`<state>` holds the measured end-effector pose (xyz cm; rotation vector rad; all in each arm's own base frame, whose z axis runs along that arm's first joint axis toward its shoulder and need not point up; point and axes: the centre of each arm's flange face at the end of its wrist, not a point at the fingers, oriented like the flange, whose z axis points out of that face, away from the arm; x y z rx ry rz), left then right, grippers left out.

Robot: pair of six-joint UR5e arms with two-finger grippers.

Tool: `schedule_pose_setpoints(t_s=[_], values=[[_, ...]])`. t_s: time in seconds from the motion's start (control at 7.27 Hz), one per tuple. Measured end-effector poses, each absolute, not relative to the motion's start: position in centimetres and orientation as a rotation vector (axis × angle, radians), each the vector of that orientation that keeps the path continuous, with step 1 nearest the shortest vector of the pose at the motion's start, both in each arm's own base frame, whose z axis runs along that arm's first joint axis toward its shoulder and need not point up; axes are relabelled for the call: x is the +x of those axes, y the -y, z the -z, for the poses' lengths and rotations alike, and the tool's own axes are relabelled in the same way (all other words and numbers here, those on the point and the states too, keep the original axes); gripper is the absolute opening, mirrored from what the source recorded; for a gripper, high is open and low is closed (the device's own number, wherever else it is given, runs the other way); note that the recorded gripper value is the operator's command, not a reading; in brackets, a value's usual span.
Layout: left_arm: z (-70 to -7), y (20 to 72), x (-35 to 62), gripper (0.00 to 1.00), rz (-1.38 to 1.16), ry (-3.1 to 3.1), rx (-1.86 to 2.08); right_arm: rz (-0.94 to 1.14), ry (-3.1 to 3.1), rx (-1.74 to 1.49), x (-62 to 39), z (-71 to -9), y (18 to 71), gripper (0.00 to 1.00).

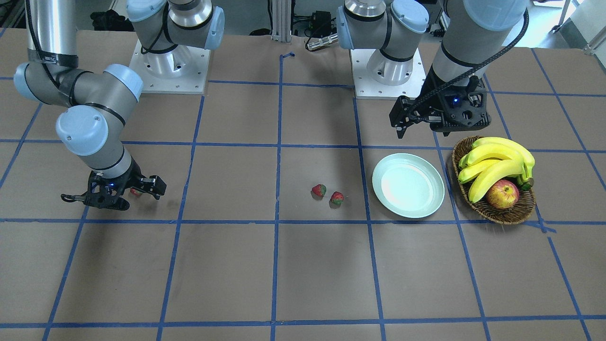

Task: Collect all strawberries into plate
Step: 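Move the right gripper to the last far strawberry and grasp it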

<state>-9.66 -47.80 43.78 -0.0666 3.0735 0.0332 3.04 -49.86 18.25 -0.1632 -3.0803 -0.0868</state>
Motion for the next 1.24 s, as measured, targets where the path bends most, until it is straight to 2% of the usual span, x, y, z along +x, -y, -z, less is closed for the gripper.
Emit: schedule_pose_setpoints(t_s=[0.14, 0.28, 0.41, 0.96, 1.24], values=[[-43.7, 47.8, -9.7, 1.00, -0.035, -3.074, -0.067, 0.107, 3.059, -0.154, 2.9, -17.8, 49.5, 0.70], [-43.7, 47.8, -9.7, 1.00, -0.037, -3.074, -0.067, 0.133, 3.027, -0.148, 2.6, -17.5, 49.1, 0.15], [-43.6, 47.8, -9.6, 1.00, -0.039, -3.072, -0.066, 0.160, 3.011, -0.146, 2.4, -17.3, 48.9, 0.01], [-43.3, 47.6, -9.7, 1.00, -0.047, -3.074, -0.066, 0.184, 2.996, -0.159, 2.4, -18.1, 49.2, 0.00], [-43.5, 47.7, -9.7, 1.00, -0.036, -3.077, -0.067, 0.170, 3.025, -0.193, 6.0, -19.6, 49.9, 0.00]])
